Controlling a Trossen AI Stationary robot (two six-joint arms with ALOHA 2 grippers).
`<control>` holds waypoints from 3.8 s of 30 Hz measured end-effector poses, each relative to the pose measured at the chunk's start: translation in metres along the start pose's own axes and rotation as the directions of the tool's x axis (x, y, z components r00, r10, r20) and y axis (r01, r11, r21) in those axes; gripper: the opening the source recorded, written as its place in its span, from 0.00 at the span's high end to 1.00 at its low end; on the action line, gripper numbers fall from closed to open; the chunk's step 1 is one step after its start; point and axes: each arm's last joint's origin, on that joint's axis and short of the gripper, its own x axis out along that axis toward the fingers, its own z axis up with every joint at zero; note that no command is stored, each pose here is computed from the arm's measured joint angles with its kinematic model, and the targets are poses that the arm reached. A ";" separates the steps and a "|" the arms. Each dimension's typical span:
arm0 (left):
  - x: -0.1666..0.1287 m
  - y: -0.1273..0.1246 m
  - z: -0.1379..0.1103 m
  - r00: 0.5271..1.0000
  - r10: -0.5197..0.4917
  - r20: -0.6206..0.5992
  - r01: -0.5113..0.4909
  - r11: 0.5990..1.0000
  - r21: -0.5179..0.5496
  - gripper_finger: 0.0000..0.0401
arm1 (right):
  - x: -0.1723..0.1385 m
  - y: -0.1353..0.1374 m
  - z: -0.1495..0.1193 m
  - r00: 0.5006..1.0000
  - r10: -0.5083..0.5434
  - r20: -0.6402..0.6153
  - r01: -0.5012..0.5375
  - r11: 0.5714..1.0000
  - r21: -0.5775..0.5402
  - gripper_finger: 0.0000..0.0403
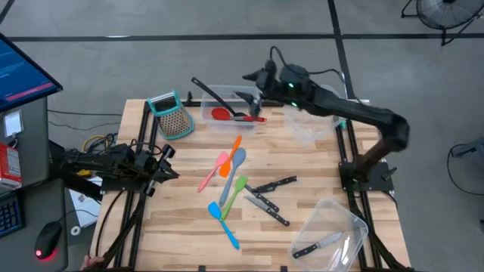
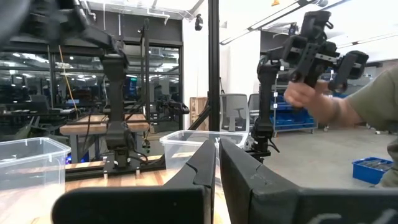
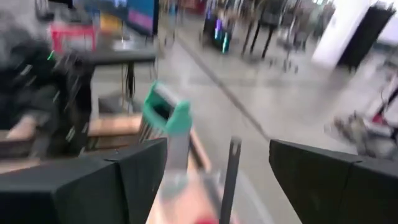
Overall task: Pick & Place Kitchen Items
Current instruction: Put the green spatula into the top right transparent bin
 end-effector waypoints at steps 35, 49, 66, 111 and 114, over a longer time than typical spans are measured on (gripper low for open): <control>0.000 0.000 0.004 0.999 -0.003 0.038 0.003 1.000 0.008 0.98 | -0.017 0.206 -0.199 0.578 0.234 -0.781 -0.320 0.946 0.047 0.32; 0.000 0.000 0.004 0.999 -0.003 0.037 0.002 1.000 0.008 0.98 | 0.038 0.223 -0.209 0.708 0.329 -0.625 -0.547 0.816 -0.190 0.32; 0.000 0.000 0.004 0.999 -0.002 0.037 0.002 1.000 0.008 0.98 | 0.080 0.226 -0.237 0.553 0.400 -0.731 -0.634 0.771 -0.057 0.37; 0.000 0.000 0.004 0.999 -0.002 0.039 0.002 1.000 0.008 0.98 | -0.050 0.129 0.004 0.878 0.466 0.105 -0.456 0.883 -0.107 0.97; 0.000 0.000 0.004 0.999 -0.003 0.039 0.002 1.000 0.008 0.98 | -0.074 0.120 0.021 0.873 0.449 0.189 -0.436 0.893 -0.110 0.97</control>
